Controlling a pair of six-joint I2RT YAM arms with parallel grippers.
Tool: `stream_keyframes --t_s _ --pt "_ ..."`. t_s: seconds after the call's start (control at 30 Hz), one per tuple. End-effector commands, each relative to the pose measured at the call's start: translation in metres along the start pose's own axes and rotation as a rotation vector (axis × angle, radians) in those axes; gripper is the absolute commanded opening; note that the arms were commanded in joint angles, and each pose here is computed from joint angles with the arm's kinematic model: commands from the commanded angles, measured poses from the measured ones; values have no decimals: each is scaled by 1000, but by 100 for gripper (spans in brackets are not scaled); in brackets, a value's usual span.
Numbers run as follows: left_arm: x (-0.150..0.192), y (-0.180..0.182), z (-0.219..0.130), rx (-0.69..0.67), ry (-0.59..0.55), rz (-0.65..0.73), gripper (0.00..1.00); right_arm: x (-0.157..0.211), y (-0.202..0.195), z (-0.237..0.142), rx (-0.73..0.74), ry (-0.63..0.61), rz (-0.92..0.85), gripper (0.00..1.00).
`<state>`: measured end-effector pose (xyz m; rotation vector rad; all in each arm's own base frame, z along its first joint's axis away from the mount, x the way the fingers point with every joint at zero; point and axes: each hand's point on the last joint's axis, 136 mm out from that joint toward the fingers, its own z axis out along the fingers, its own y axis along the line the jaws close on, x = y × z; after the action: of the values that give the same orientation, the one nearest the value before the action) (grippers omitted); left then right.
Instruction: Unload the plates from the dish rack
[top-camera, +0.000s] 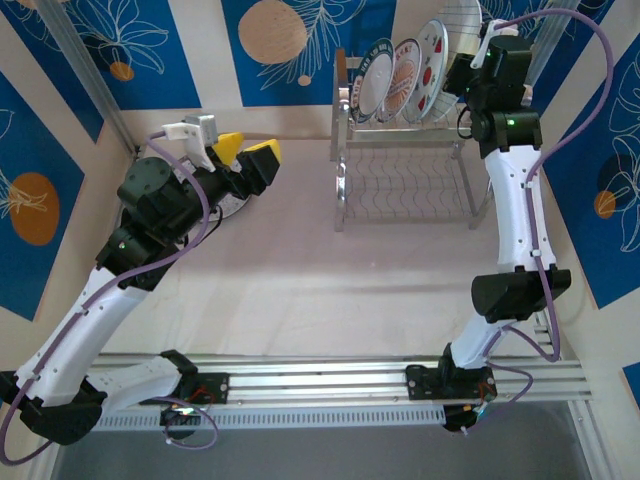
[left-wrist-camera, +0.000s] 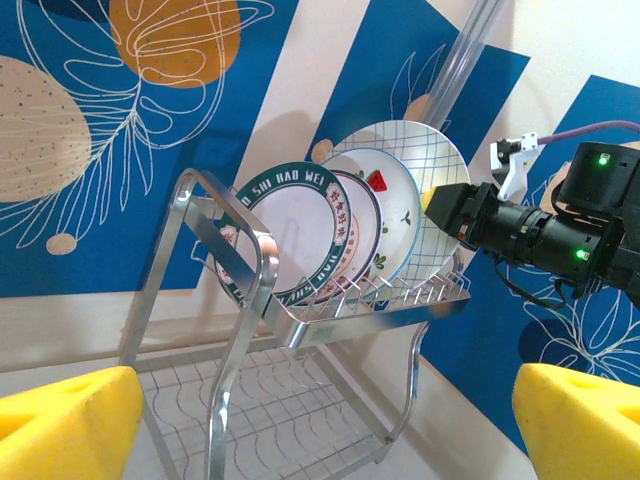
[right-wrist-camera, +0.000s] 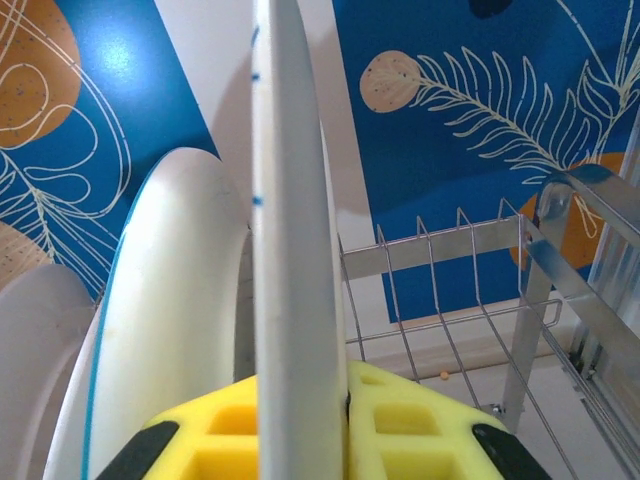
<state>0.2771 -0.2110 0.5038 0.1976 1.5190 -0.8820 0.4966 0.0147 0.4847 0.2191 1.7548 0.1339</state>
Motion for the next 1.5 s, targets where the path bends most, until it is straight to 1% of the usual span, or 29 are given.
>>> stream_keyframes --t_s 0.0,0.17,0.27,0.43,0.77,1.1,1.3,1.47 --pt "-25 -13 -14 29 -66 -9 95 -27 24 -18 -68 -73 6 6" --pt "-38 -21 -17 48 -96 -7 95 -42 28 -30 -30 -122 -24 0" --pt "-48 -25 -19 57 -119 -3 96 -51 28 -38 2 -148 -36 0" --pt "-55 -29 -20 69 -133 -6 96 -64 24 -51 38 -186 -38 0" --pt "-58 -35 -16 96 -133 -19 96 -81 12 -76 122 -224 -72 0" --pt "-61 -43 -10 142 -131 -35 96 -99 -5 -117 203 -284 -94 0" --pt "-58 -52 0 196 -109 -61 96 -101 -14 -142 225 -296 -80 0" --pt "-54 -57 7 232 -88 -93 96 -95 -20 -163 230 -283 -45 0"
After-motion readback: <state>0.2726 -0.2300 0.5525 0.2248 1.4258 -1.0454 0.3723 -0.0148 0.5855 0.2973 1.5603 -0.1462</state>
